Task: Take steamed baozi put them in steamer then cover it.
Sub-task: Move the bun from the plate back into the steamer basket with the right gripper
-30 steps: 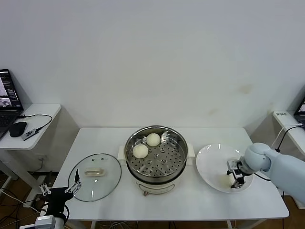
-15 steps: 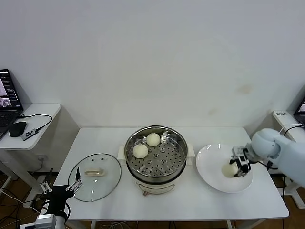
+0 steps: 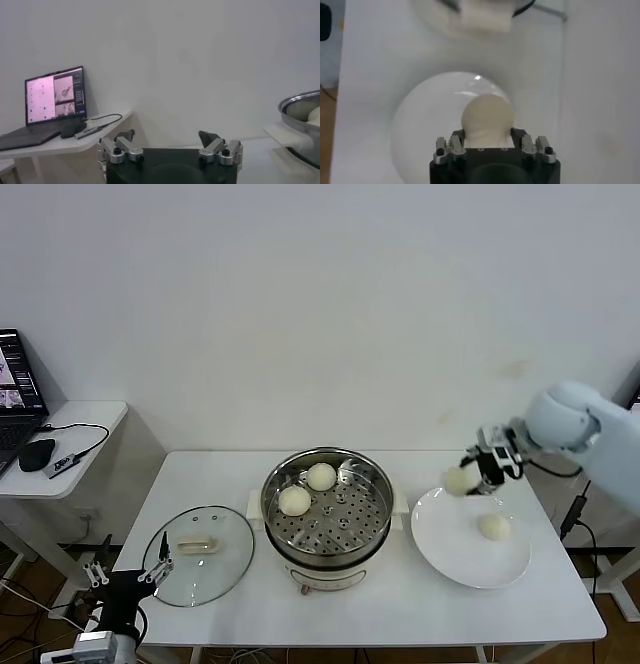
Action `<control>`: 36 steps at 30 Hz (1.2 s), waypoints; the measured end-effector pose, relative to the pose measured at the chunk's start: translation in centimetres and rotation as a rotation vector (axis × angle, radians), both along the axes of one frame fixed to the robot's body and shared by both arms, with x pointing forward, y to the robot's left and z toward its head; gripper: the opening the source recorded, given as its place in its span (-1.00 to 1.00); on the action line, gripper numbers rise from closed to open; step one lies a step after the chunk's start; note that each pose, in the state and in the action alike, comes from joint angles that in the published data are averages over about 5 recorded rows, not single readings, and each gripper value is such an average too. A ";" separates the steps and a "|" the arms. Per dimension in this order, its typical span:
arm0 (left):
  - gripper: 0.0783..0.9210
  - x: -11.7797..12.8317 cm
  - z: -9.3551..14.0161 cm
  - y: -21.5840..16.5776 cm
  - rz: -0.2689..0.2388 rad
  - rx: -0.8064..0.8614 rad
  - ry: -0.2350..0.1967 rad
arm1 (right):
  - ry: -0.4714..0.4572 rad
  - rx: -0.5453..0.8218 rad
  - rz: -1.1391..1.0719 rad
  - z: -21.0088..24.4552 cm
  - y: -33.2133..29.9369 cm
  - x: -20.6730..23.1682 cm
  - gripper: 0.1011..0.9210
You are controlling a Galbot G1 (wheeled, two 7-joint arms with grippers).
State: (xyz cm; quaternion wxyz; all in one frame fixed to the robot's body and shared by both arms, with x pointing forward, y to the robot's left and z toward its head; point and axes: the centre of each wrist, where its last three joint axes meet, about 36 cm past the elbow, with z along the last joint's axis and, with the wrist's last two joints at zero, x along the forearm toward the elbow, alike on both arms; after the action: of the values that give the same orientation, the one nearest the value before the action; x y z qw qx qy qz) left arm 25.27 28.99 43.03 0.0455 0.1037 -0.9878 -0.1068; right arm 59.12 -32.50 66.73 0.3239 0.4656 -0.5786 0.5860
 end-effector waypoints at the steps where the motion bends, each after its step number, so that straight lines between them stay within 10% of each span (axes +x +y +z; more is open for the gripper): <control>1: 0.77 0.0 0.0 0.0 0.001 0.001 0.000 | -0.008 0.004 0.014 0.6 0.8 0.2 0.18; 36: 0.77 -0.6 0.7 0.3 0.049 -0.016 -0.019 | 0.013 -0.099 0.838 -6.6 24.6 -1.3 0.18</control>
State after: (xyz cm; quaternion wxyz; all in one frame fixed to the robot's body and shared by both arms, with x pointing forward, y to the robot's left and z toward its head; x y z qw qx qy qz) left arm 24.70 29.29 43.69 0.0394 0.1285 -0.9862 -0.0966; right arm 57.82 -7.88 60.12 0.0830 0.6484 -0.3084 0.6911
